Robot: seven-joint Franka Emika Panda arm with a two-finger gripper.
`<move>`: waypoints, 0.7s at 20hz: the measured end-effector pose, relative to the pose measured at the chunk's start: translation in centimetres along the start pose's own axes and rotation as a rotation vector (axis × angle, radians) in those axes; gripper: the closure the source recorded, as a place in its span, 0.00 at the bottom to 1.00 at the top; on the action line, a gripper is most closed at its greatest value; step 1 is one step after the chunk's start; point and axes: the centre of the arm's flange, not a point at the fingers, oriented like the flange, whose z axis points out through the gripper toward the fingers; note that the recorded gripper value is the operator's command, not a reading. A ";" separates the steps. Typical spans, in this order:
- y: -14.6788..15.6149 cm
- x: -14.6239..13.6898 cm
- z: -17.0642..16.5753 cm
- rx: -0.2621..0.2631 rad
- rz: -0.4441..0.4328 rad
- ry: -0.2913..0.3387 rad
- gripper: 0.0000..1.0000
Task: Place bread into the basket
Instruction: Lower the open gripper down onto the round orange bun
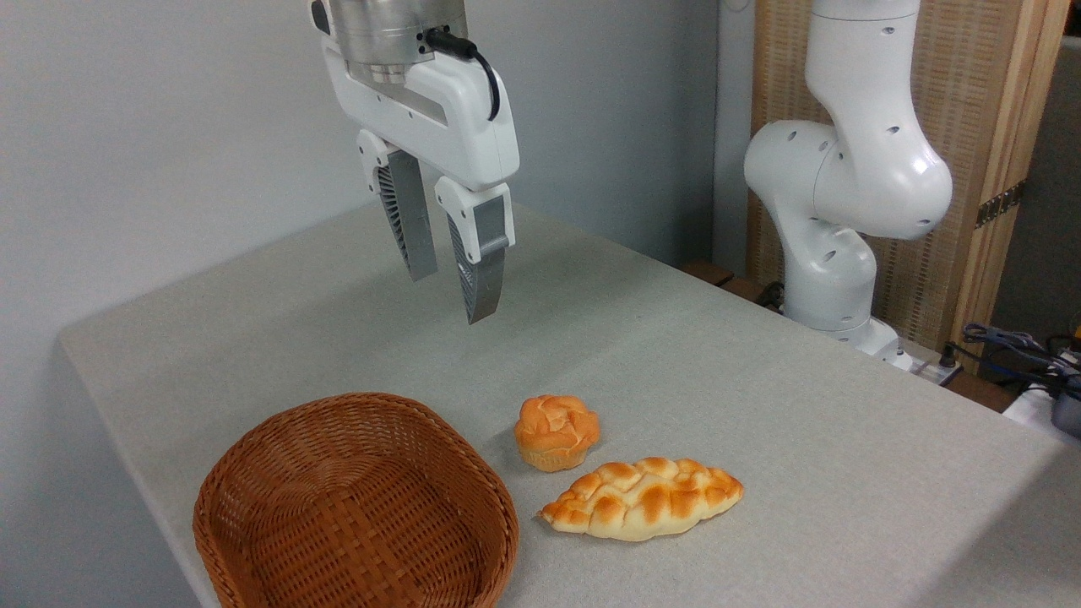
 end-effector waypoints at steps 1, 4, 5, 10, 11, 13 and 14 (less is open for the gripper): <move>0.0 0.0 0.0 0.000 0.000 0.000 0.00; 0.2 -0.2 0.6 -0.024 -0.001 -0.023 0.00; 0.2 -0.3 1.0 -0.030 -0.001 -0.029 0.00; 0.9 -1.1 2.8 -0.059 0.015 -0.057 0.00; 1.2 -1.5 3.3 -0.063 0.029 -0.060 0.00; 2.0 -2.4 4.5 -0.056 0.052 -0.053 0.00; 2.3 -2.8 5.5 -0.048 0.055 -0.047 0.00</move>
